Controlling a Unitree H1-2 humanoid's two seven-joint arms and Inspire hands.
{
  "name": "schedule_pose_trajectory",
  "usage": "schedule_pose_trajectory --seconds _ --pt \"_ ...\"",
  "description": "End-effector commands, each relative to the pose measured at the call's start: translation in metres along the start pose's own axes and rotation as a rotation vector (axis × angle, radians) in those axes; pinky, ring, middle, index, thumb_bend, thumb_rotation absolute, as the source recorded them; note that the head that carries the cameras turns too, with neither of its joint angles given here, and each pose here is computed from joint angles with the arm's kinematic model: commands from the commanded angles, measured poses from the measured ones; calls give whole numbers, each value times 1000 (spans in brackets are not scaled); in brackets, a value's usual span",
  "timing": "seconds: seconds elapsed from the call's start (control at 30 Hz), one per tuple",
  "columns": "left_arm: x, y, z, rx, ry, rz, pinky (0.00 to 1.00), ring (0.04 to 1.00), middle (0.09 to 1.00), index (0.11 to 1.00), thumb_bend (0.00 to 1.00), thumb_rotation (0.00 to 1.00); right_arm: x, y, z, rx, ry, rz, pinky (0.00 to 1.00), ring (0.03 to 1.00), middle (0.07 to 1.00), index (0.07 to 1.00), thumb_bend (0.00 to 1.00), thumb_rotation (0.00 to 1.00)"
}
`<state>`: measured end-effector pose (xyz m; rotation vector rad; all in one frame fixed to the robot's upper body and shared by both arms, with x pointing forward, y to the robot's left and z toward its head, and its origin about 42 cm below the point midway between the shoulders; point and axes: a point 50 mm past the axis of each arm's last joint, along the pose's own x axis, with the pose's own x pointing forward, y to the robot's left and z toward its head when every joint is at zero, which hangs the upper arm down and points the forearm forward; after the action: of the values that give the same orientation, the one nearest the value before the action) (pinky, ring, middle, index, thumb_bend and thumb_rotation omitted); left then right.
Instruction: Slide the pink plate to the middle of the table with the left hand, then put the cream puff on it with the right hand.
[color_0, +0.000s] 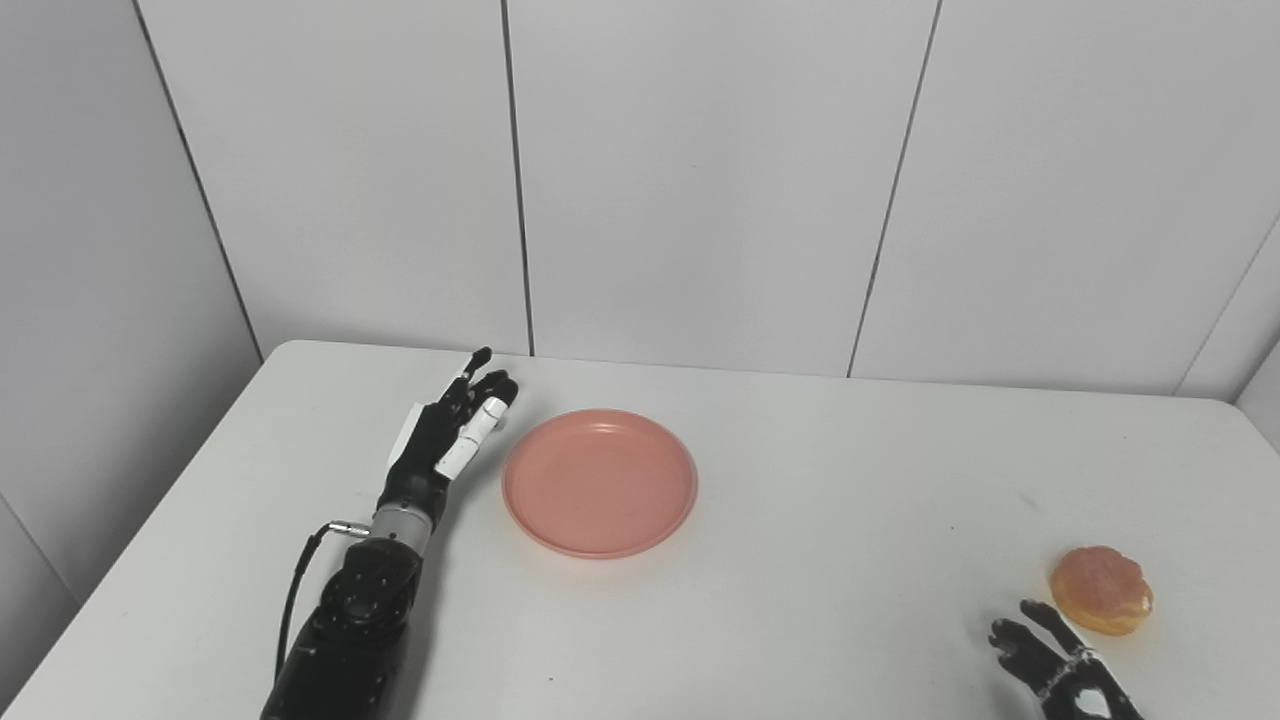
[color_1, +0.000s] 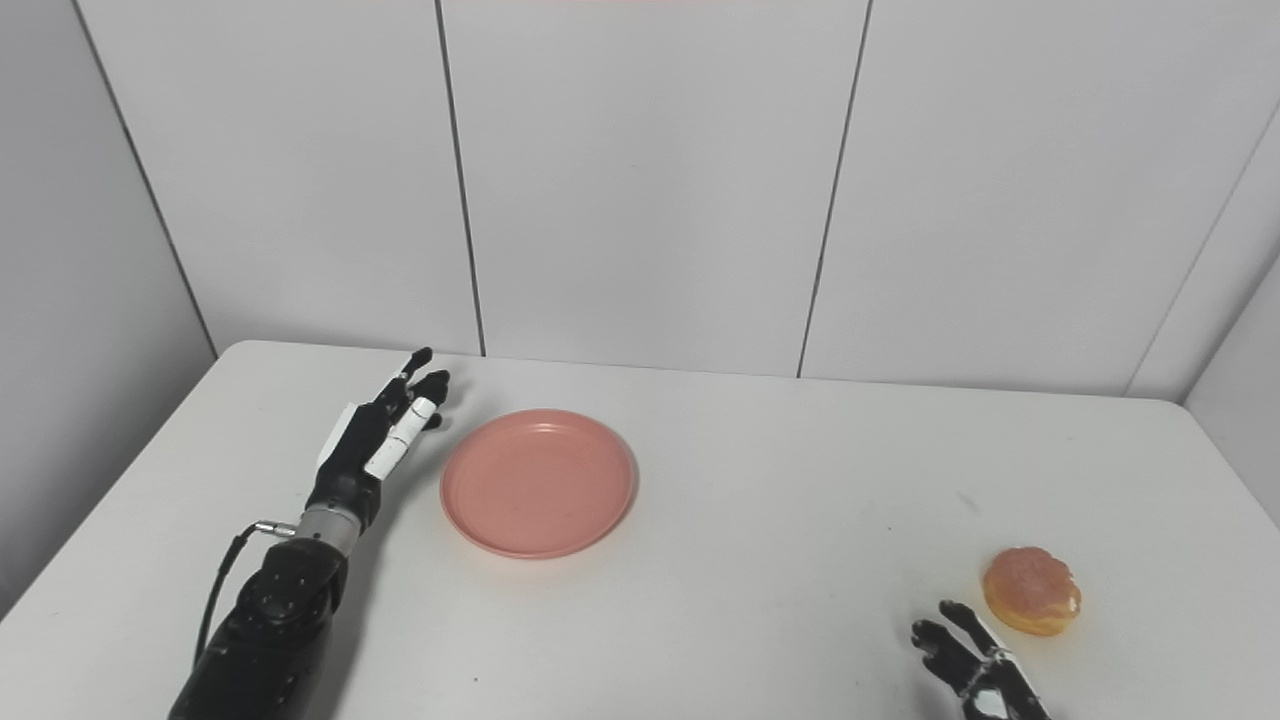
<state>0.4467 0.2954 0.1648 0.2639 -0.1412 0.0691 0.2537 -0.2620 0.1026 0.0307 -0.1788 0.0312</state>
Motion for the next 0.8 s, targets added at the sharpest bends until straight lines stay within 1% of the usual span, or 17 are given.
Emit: schedule_pose_trajectory --seconds 0.0,0.1,0.17,0.2,0.23,0.3,0.37,0.43,0.53,0.63,0.77 --pt "22 7 27 26 -110 27 836 882 885 908 876 828 -4 16 -35 33 211 44 844 814 769 817 807 904" --pt "28 10 19 22 -92 35 850 890 890 906 893 825 -5 16 -35 34 214 42 845 810 766 815 807 900" --pt "31 10 16 -4 -85 42 841 882 881 899 875 824 -5 16 -34 34 214 41 841 807 765 812 807 901" --pt "32 10 14 -25 -75 41 851 886 884 900 847 811 -5 17 -34 31 212 42 837 805 765 812 805 902" --pt "34 9 12 -45 -63 39 861 892 887 901 833 807 -5 17 -34 28 210 43 834 803 764 811 806 902" --pt "35 9 9 -72 -42 33 870 899 890 902 836 812 -4 17 -34 27 212 44 836 804 764 811 809 904" --pt "35 7 6 -96 -25 21 884 912 899 911 855 816 -4 18 -34 27 213 46 838 805 766 808 809 903" --pt "35 5 4 -110 -14 4 876 911 898 911 849 822 -4 18 -33 20 211 48 839 807 768 810 809 910" --pt "32 0 1 -115 -3 -22 848 904 891 913 837 825 -4 18 -33 16 209 51 839 809 771 812 806 917" --pt "28 -8 -1 -103 0 -45 833 895 887 910 862 815 -4 18 -33 12 209 51 837 807 769 808 804 912" --pt "23 -22 -6 -99 8 -74 817 882 879 903 864 807 -4 18 -32 5 208 55 825 802 766 806 806 918"
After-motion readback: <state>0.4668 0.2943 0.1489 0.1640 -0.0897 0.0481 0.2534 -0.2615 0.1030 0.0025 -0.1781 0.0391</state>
